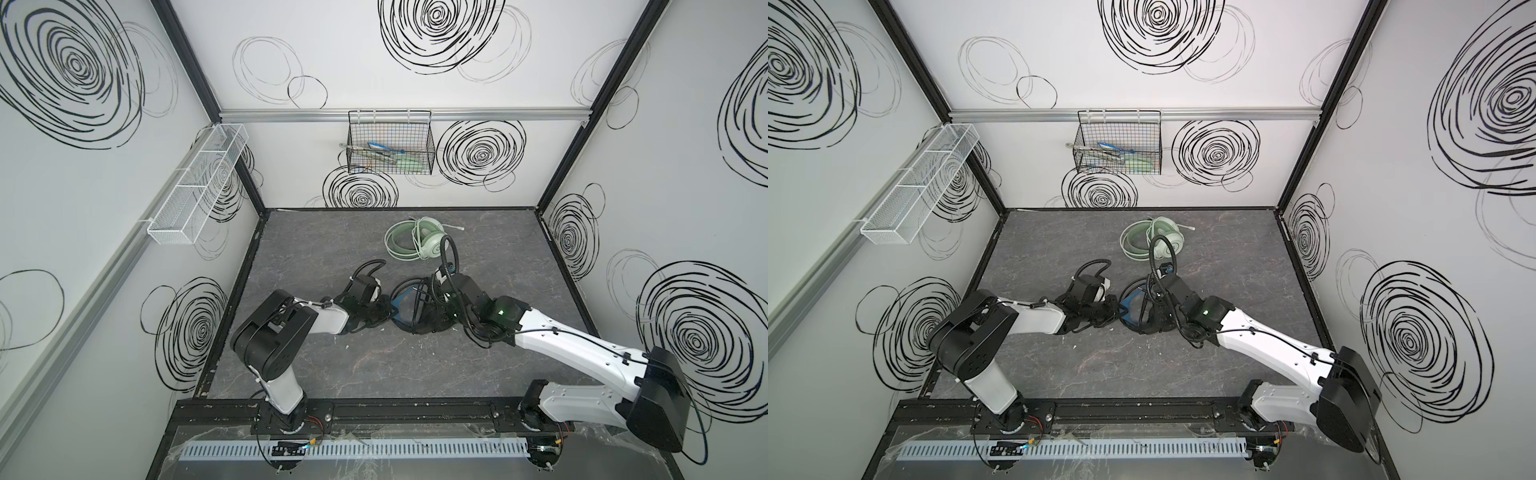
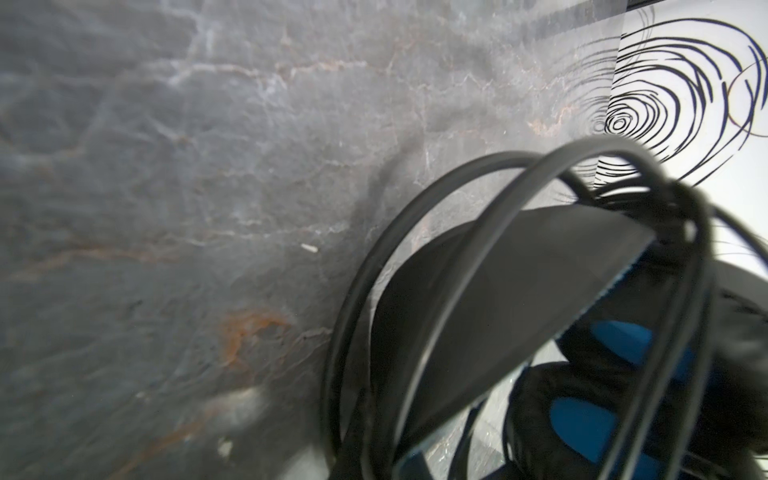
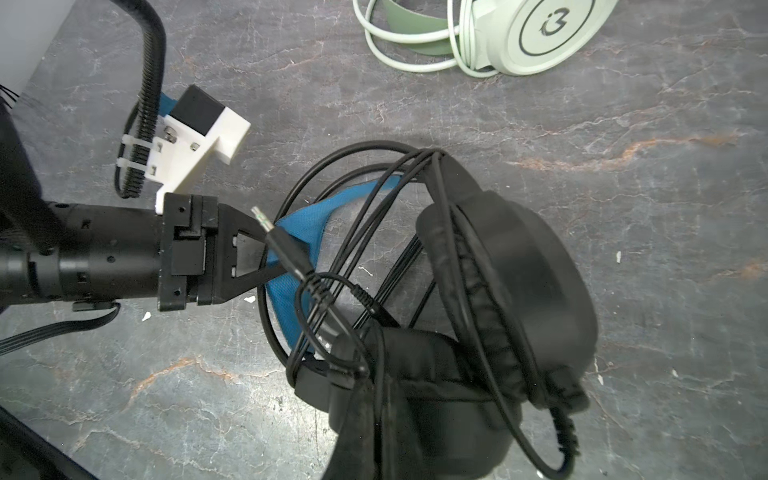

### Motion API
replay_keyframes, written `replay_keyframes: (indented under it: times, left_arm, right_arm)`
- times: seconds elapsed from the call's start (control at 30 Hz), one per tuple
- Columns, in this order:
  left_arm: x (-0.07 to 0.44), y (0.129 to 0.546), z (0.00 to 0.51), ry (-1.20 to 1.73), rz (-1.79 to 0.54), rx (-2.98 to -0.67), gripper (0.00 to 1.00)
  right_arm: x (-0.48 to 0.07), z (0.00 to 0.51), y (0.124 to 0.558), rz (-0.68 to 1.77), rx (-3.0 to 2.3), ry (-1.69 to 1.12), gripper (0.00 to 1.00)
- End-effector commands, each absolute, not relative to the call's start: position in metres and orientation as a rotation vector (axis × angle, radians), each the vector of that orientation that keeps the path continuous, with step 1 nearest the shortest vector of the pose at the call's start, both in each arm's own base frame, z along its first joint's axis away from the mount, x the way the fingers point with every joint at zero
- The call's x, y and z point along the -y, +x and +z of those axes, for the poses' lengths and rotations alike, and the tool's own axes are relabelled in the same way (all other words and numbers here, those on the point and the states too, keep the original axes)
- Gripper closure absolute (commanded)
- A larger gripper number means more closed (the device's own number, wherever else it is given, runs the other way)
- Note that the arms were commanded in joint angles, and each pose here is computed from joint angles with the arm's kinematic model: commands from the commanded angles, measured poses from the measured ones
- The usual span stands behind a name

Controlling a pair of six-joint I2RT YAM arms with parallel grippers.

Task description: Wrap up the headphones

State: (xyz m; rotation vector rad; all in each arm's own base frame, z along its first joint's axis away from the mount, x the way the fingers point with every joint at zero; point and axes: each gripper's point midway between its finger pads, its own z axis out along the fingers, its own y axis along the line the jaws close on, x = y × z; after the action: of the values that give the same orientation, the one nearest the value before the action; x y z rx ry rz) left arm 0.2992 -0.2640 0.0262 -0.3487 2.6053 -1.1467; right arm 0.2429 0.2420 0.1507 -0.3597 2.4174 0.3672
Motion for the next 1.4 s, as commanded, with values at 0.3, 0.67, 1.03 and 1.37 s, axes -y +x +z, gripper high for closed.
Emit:
replay_keyframes:
  times: [0.3, 0.67, 1.03, 1.37]
  left_arm:
    - [0.282, 0.29, 0.038, -0.189, -1.17, -2.582, 1.0]
    - [0.283, 0.296, 0.039, -0.184, -1.165, -2.576, 1.0]
    - [0.285, 0.294, 0.039, -0.161, -1.174, -2.582, 1.0]
    - [0.288, 0.286, 0.037, -0.13, -1.192, -2.598, 1.0]
  right_arm:
    - [-0.213, 0.118, 0.286, 0.035, -2.562, -0.222, 1.0]
    - [-0.224, 0.069, 0.287, -0.036, -2.718, -0.316, 1.0]
    - [-0.251, 0.04, 0.299, 0.159, -2.789, -0.266, 1.0]
    - [-0.273, 0.05, 0.303, 0.432, -2.728, -0.179, 0.88]
